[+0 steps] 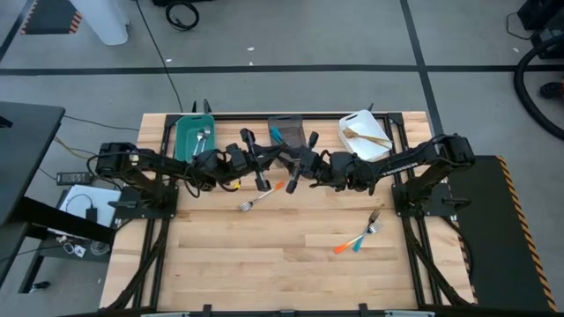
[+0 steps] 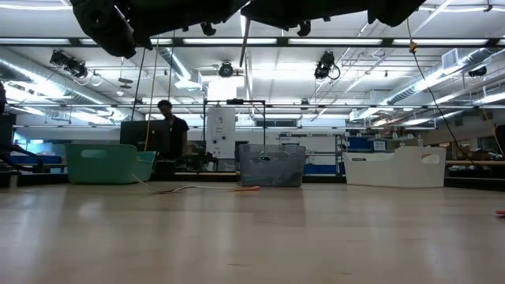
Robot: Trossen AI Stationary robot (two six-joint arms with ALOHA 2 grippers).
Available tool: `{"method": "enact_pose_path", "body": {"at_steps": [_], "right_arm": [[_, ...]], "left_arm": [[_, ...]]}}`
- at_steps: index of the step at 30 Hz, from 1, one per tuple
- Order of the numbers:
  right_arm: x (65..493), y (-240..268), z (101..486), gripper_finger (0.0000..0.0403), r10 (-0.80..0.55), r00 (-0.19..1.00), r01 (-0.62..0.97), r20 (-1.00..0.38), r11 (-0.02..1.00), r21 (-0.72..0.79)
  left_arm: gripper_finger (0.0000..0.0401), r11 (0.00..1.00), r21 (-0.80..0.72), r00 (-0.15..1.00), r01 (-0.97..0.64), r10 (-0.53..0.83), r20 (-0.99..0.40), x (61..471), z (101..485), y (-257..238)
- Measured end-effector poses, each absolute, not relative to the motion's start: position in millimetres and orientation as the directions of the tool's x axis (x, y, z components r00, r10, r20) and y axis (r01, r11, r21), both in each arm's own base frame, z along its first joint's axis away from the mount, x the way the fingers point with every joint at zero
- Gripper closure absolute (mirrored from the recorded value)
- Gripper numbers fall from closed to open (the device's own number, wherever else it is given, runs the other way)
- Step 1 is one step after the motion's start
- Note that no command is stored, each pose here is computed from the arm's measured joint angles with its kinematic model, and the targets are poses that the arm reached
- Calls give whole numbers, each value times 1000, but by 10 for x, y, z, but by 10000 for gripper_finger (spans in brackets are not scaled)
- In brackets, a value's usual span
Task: Sort silverware by color (type)
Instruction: Put the gold fork into the white bin
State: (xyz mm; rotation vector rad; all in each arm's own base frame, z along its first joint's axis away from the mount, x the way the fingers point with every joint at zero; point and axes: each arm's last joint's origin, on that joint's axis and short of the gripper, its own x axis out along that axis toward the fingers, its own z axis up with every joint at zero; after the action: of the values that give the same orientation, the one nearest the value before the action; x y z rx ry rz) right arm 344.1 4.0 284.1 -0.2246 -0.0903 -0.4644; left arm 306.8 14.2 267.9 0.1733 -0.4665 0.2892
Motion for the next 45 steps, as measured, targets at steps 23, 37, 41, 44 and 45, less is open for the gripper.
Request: {"method": "enact_pose_path", "body": {"at_steps": [23, 37, 41, 44, 45], "right_arm": [[3418, 84, 2703, 367, -593, 805, 579, 6, 785, -221], [3402, 15, 2565, 365, -632, 767, 578, -110, 755, -311], [3374, -44, 2504, 364, -642, 746, 571, -175, 753, -328], [3342, -98, 2487, 364, -656, 725, 568, -210, 742, -357], [3335, -116, 2486, 364, -660, 719, 569, -216, 738, -363]], "left_arm": [[209, 936, 133, 924, -324, 284, 257, 3045, 2530, 144], [205, 944, 182, 960, -275, 262, 95, 2909, 2526, 29], [205, 949, 185, 966, -256, 258, 13, 2898, 2456, 8], [205, 953, 173, 966, -250, 257, -21, 2895, 2433, 3], [205, 953, 174, 965, -246, 257, -43, 2895, 2410, 3]]}}
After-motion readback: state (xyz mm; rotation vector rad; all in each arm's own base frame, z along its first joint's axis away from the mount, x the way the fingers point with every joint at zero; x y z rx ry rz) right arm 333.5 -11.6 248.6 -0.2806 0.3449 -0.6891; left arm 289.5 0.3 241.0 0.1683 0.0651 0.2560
